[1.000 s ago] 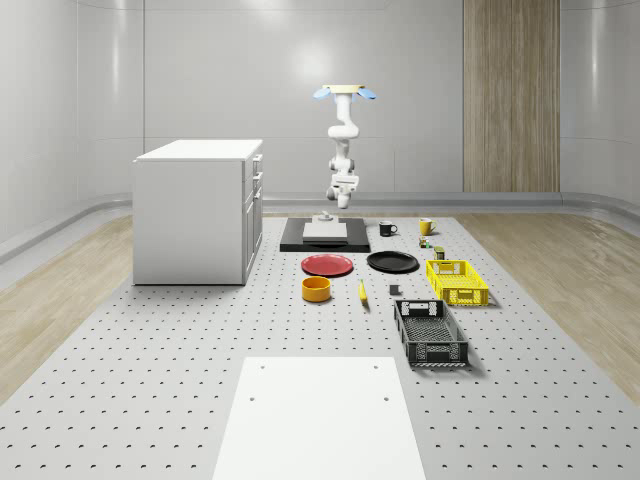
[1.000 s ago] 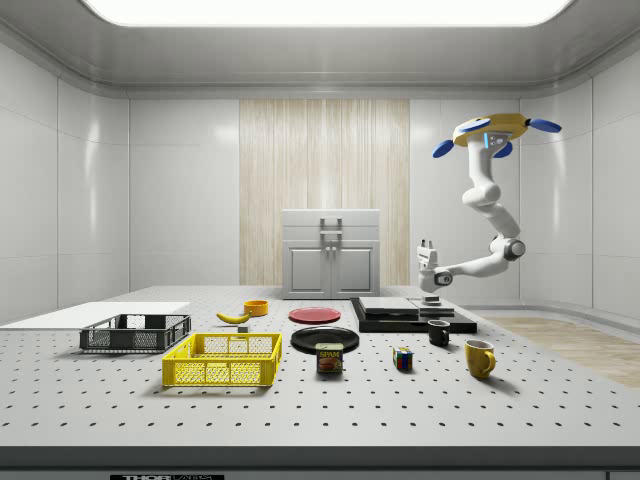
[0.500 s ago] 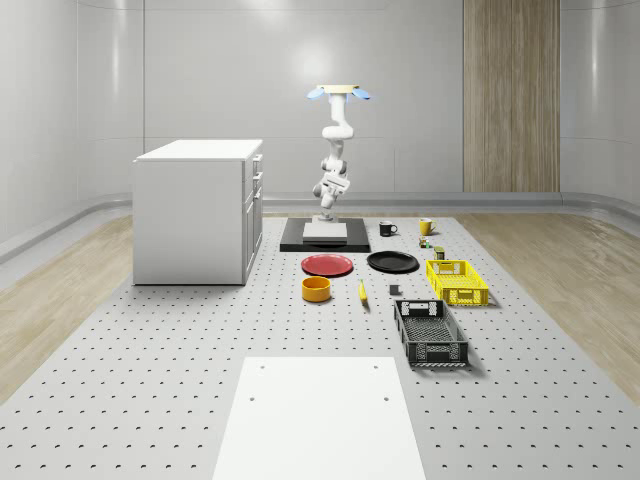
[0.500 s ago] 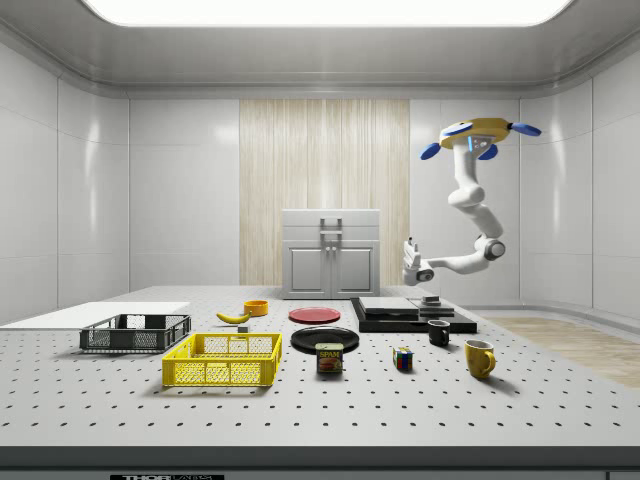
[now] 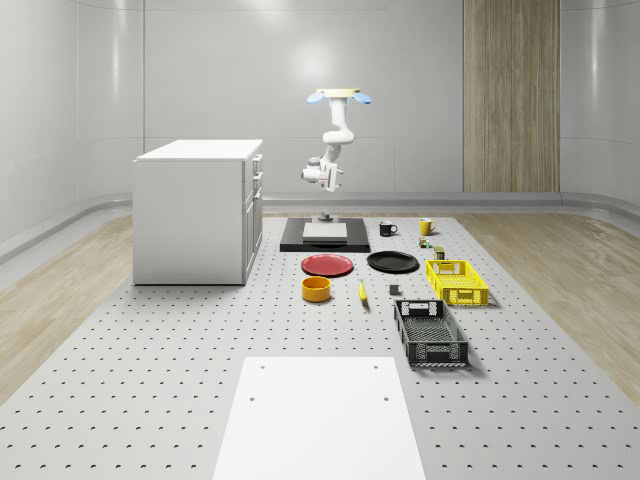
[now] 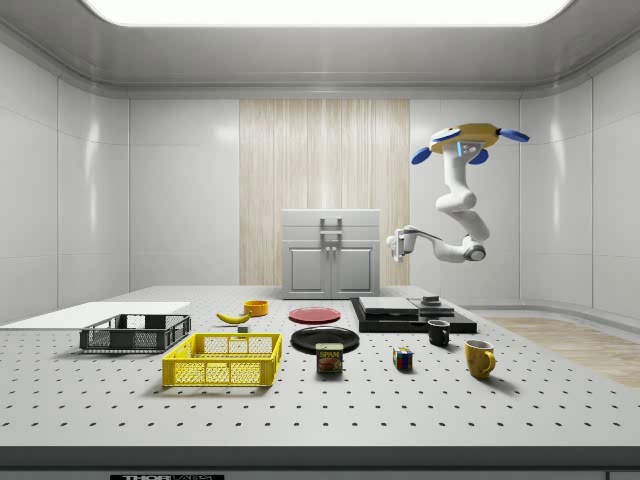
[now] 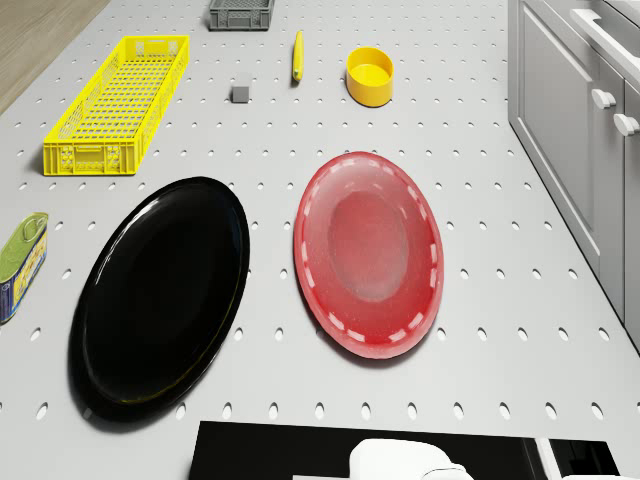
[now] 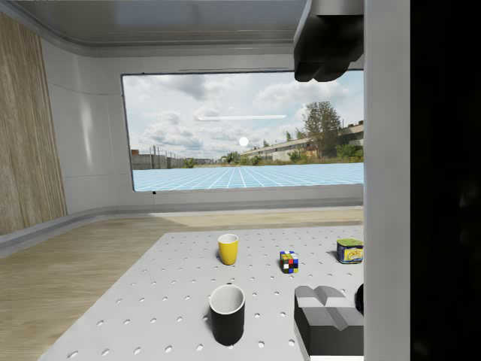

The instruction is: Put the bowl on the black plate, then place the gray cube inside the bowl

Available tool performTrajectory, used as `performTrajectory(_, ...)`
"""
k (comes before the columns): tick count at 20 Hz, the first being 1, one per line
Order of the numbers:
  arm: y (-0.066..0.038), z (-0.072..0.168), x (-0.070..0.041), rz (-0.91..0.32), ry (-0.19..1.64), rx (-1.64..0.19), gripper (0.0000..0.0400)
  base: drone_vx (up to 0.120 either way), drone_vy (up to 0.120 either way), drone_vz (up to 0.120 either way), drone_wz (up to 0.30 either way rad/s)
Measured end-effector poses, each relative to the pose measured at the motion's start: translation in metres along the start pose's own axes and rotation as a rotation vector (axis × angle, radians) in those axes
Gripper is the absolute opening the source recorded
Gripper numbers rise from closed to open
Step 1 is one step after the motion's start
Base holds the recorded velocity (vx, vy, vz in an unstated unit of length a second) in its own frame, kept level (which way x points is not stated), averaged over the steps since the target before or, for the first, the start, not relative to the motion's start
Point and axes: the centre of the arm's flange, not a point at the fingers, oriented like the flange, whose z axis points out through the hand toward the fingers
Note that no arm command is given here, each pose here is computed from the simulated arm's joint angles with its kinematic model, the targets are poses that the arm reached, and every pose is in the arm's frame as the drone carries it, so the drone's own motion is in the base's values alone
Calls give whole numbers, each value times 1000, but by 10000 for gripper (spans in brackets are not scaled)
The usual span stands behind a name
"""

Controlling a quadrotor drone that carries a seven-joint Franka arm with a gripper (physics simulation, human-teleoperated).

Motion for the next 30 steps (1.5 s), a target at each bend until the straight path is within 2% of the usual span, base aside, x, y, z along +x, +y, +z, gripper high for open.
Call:
performTrajectory(2, -21, 5, -21, -7, 219, -220, 400, 120, -60, -120, 0)
performTrajectory(4, -37, 16, -38, -13, 398, -400, 400, 120, -120, -120, 0)
performTrajectory(6, -48, 27, -48, -18, 535, -536, 400, 120, -120, -120, 0)
performTrajectory(9, -56, 41, -58, -24, 674, -672, 400, 120, -120, -120, 0)
performTrajectory(18, -64, 60, -66, -32, 836, -826, 400, 120, -9, -120, 0)
performTrajectory(24, -65, 64, -67, -33, 863, -851, 400, 120, -87, -120, 0)
performTrajectory(30, -65, 65, -68, -34, 872, -859, 400, 120, 0, 0, 0)
